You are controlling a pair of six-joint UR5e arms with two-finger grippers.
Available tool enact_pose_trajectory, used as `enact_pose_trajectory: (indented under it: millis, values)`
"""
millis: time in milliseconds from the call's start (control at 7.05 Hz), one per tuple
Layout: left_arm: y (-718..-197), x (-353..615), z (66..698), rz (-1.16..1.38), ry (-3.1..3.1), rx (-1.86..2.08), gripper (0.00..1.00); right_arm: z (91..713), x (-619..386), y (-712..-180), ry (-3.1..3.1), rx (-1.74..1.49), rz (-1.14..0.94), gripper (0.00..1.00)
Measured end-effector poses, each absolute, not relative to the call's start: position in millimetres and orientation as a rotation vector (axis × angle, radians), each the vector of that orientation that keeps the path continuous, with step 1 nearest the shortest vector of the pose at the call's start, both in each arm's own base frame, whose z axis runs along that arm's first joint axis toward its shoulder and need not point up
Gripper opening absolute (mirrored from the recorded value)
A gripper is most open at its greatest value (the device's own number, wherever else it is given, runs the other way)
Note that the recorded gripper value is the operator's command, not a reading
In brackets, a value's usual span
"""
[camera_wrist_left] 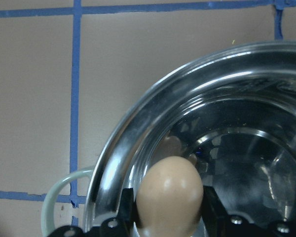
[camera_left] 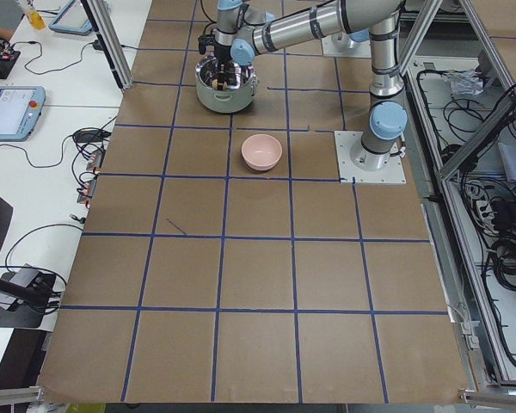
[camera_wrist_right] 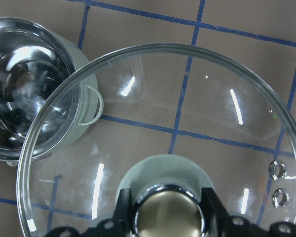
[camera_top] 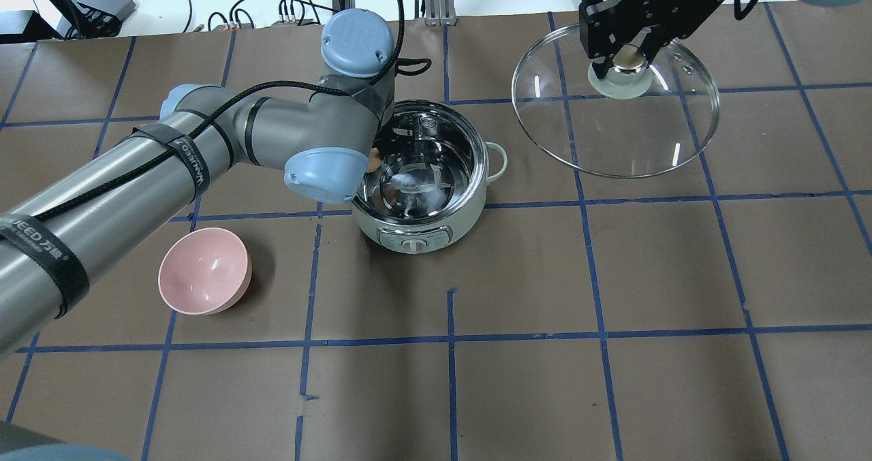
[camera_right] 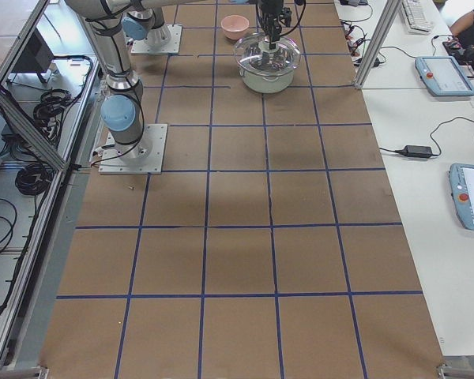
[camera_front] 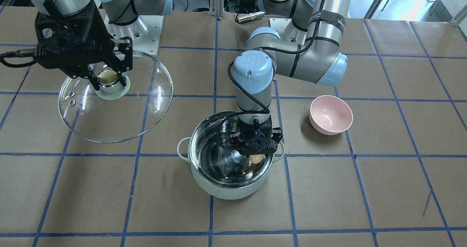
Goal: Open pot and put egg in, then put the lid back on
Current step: 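Release the egg into the pot and withdraw the left gripper, then lower the glass lid onto the pot with the right gripper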
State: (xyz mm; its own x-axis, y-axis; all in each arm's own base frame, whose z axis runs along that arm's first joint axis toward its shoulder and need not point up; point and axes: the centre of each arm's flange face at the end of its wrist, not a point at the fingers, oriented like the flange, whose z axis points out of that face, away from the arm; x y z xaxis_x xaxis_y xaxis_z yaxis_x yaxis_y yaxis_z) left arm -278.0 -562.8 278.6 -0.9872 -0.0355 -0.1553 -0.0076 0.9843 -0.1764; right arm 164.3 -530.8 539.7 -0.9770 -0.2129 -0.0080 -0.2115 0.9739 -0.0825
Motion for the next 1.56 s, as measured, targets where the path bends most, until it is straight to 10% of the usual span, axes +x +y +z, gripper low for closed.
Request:
enact_pose_trajectory:
  millis: [1560]
  values:
    - [-480,-131,499,-0.07,3.146,0.216,1.0,458,323,-587,3.144,0.038,-0.154,0.06]
